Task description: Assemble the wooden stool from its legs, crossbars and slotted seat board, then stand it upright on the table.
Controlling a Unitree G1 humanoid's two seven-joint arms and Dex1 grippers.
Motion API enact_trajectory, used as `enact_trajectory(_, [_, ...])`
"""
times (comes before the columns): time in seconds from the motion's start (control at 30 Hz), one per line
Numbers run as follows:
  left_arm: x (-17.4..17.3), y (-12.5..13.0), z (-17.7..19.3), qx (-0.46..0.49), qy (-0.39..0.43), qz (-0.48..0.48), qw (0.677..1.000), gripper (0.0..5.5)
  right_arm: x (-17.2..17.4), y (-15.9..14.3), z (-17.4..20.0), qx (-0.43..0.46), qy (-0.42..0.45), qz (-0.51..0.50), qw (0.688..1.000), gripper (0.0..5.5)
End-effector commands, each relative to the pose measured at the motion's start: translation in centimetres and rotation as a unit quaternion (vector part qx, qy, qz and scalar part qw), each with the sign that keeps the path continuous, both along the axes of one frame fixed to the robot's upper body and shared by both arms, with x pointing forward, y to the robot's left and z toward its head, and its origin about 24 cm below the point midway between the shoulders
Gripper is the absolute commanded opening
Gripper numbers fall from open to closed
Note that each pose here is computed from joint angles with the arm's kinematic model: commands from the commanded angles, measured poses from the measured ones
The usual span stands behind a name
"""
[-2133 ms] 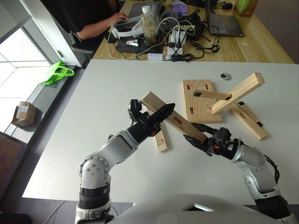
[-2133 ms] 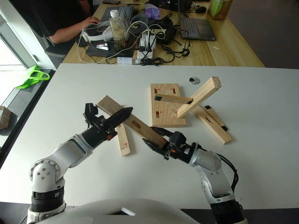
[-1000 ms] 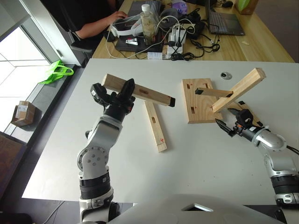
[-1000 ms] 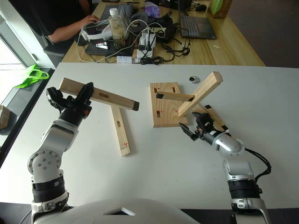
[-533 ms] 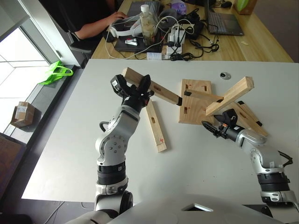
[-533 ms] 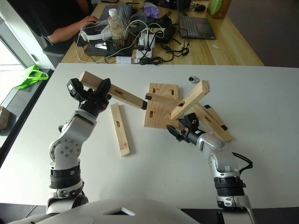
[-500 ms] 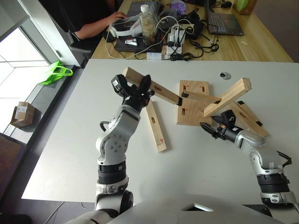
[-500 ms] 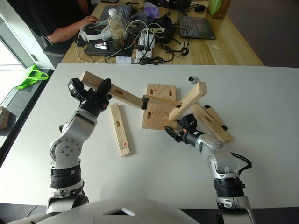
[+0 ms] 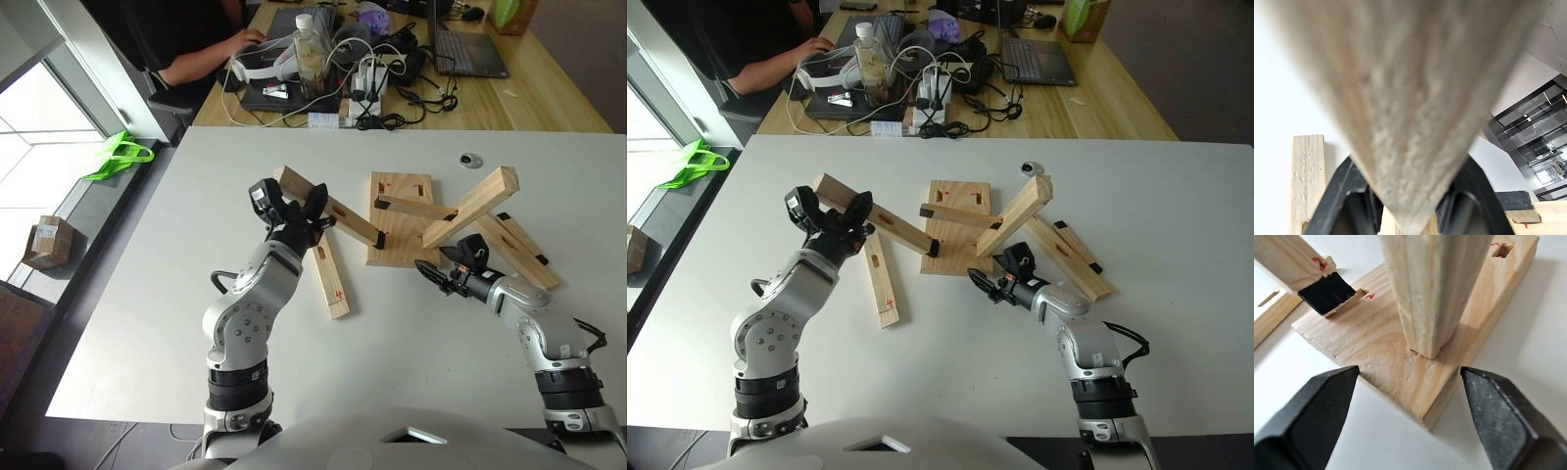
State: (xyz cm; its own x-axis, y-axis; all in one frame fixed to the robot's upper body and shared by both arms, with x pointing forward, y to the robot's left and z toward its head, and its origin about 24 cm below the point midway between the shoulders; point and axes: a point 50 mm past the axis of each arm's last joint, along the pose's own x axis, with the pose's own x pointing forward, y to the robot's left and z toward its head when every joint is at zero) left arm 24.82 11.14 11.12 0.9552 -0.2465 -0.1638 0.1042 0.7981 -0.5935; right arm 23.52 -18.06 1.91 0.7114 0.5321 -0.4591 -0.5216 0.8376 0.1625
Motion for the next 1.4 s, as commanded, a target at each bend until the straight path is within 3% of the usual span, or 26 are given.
enact_trajectory(0.03, [0.5,-0.2,-0.6,0.03,0.02,0.026,0.999,1.02,-0.7,-0.3,-1.5,-0.026,0.038,-0.015,0.999,3.83])
enact_trajectory(0.3, [0.7,1.5,-1.7,0.041,0.072,0.082,0.993,1.02,-0.7,-0.5,-1.5,-0.034,0.035,-0.019,0.999,3.83])
enact_trajectory(0.5, [1.7,-1.1,0.7,0.128,0.022,0.013,0.991,1.02,-0.6,-0.3,-1.5,-0.036,0.031,-0.024,0.999,3.83])
enact_trajectory(0.7, [1.6,-2.8,1.3,0.154,0.015,-0.009,0.988,1.02,-0.4,0.0,-1.5,-0.037,0.03,-0.02,0.999,3.83])
enact_trajectory(1.1, [1.4,-1.5,0.3,0.058,0.114,0.101,0.987,1.02,-0.4,0.5,-1.5,-0.04,0.031,-0.022,0.998,3.83])
enact_trajectory(1.4, [1.5,-2.7,0.6,0.128,0.091,0.048,0.986,1.02,-0.5,0.7,-1.6,-0.041,0.031,-0.024,0.998,3.83])
